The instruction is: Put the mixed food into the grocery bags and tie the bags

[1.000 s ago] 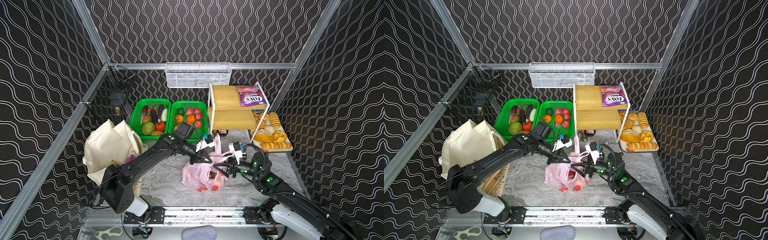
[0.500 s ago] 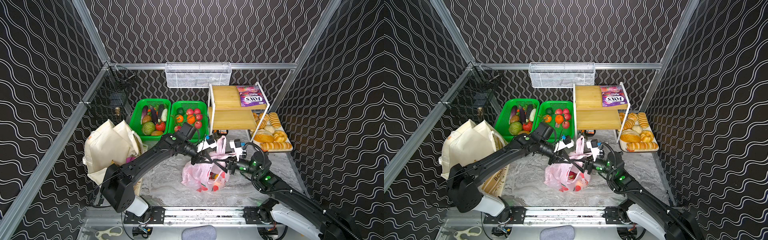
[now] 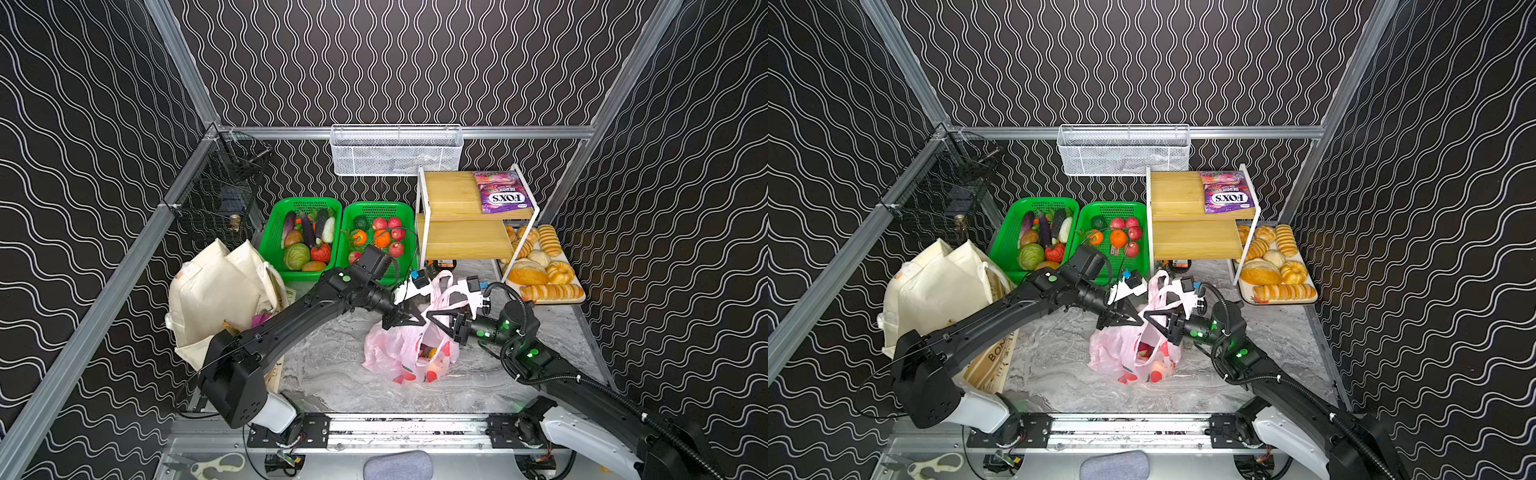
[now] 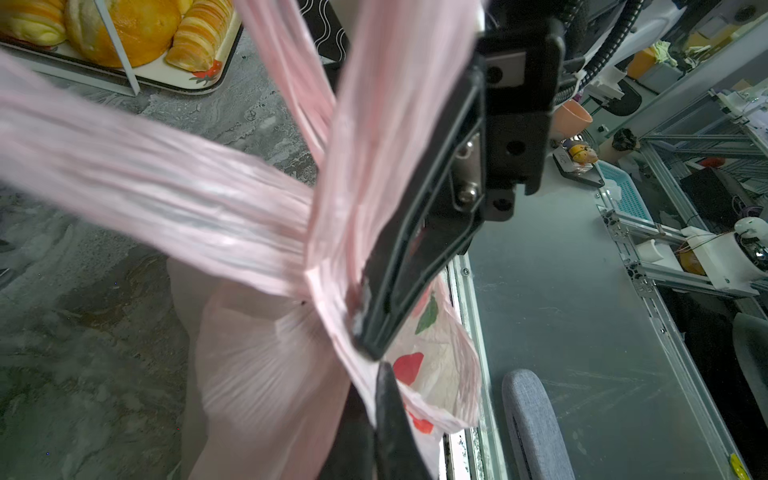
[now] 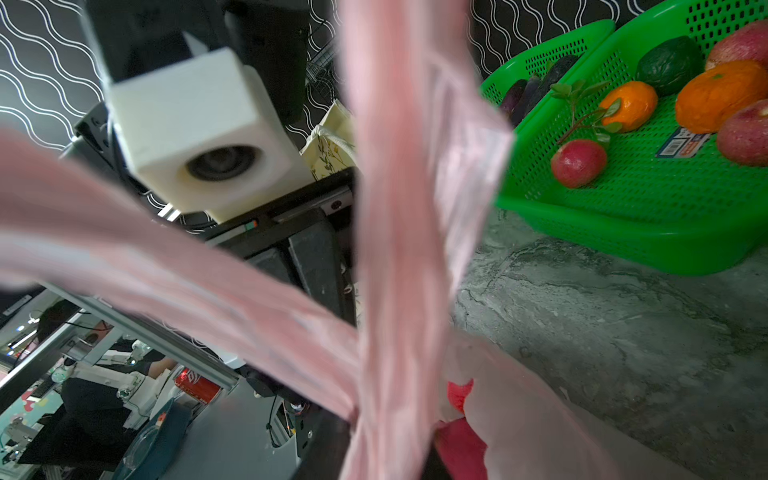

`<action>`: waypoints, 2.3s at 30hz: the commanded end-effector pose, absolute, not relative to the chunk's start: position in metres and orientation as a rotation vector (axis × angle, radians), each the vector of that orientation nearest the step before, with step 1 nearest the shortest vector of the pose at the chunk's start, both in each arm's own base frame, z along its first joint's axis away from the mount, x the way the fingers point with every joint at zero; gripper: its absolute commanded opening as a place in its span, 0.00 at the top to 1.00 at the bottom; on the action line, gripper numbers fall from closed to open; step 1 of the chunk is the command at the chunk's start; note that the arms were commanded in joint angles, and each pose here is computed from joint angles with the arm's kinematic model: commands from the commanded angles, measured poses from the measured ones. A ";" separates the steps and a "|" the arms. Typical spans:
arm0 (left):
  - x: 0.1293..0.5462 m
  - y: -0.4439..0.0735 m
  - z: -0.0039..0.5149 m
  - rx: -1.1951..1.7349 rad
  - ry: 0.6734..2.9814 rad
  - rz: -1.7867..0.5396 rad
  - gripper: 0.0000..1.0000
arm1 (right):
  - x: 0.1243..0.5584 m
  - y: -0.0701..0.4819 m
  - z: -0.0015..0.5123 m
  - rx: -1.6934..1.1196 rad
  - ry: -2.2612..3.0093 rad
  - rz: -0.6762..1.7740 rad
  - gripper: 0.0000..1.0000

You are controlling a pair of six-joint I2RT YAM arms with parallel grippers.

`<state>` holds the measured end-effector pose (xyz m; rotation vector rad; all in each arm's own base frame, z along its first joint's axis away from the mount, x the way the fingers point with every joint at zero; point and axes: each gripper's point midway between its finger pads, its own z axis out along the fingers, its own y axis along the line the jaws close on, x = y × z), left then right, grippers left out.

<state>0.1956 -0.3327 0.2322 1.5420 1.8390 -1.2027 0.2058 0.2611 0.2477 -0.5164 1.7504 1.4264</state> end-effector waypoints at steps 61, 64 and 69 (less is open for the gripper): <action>0.241 -0.302 0.318 0.891 1.864 -1.049 1.00 | 0.226 0.246 0.273 -0.299 1.711 1.409 0.94; 0.229 -0.304 0.313 0.848 1.902 -1.155 1.00 | 0.235 0.243 0.272 -0.223 1.744 1.403 0.93; 0.210 -0.316 0.299 0.805 1.961 -1.296 1.00 | 0.243 0.243 0.276 -0.133 1.747 1.439 0.92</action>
